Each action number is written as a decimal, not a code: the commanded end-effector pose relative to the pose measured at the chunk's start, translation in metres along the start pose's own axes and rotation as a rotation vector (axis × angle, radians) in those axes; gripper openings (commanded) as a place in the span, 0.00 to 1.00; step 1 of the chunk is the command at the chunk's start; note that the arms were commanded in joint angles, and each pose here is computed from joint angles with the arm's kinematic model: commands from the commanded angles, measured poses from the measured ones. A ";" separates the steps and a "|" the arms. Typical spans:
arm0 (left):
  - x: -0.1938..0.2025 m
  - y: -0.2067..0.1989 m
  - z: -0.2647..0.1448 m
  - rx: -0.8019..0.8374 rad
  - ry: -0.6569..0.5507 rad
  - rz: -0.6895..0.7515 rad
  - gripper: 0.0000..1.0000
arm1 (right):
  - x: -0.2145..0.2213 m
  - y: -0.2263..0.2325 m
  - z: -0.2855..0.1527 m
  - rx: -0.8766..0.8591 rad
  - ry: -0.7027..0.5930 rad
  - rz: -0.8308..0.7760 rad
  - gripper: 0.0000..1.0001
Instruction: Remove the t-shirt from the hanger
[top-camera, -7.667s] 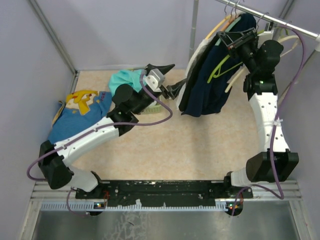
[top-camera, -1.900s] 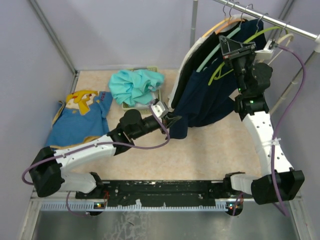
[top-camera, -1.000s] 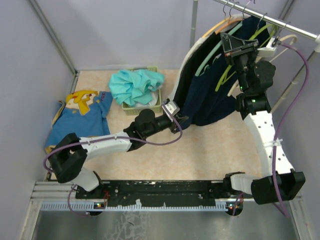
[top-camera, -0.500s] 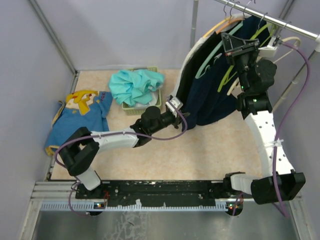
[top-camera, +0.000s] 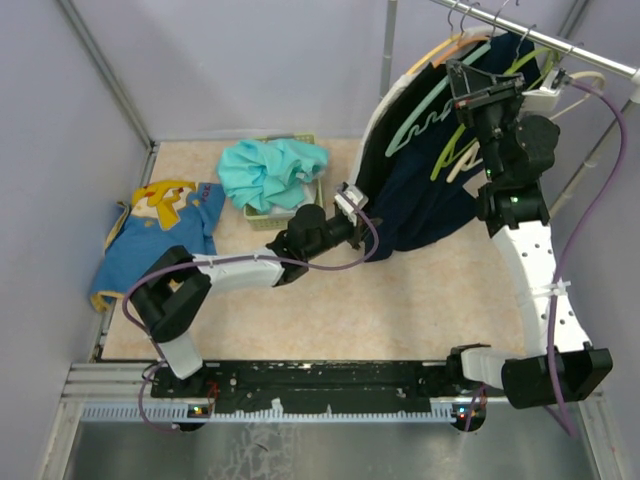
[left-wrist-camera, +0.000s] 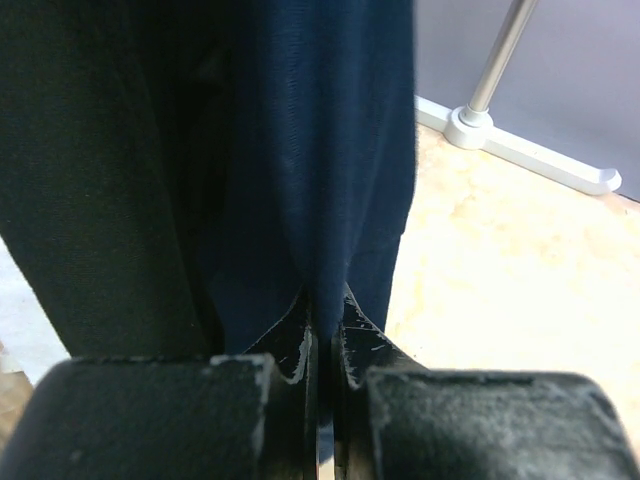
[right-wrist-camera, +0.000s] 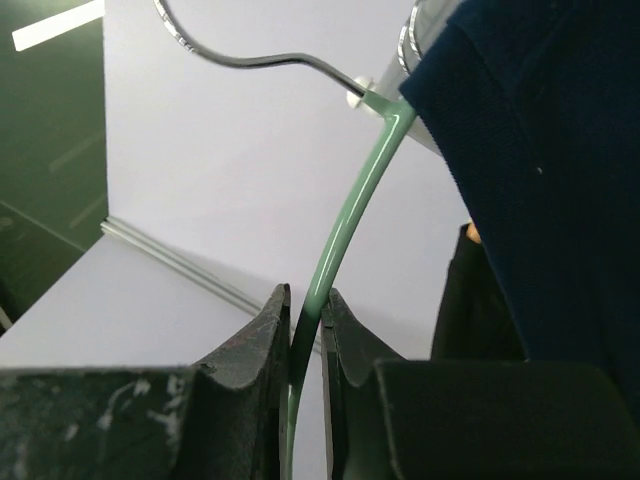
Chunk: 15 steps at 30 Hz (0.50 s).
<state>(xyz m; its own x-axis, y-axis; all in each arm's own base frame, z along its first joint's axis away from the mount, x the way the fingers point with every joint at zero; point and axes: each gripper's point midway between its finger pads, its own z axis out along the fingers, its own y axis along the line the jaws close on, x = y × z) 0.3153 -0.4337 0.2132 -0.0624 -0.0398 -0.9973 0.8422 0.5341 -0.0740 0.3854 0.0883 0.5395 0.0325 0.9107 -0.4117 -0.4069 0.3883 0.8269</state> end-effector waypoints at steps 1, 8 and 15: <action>0.014 0.005 0.005 0.005 0.043 -0.026 0.00 | -0.065 0.121 -0.025 -0.336 -0.193 -0.031 0.00; 0.002 0.005 0.008 0.010 0.026 -0.027 0.00 | -0.060 0.122 -0.023 -0.343 -0.169 -0.032 0.00; -0.065 0.001 0.000 0.009 -0.067 -0.010 0.08 | -0.045 0.122 -0.037 -0.359 -0.092 -0.056 0.00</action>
<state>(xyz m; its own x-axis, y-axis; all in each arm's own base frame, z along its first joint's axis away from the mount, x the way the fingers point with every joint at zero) 0.3231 -0.4367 0.2159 -0.0910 -0.0248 -0.9955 0.8401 0.5349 -0.0901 0.3788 0.0916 0.5528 0.0129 0.9175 -0.3975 -0.4360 0.3629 0.8235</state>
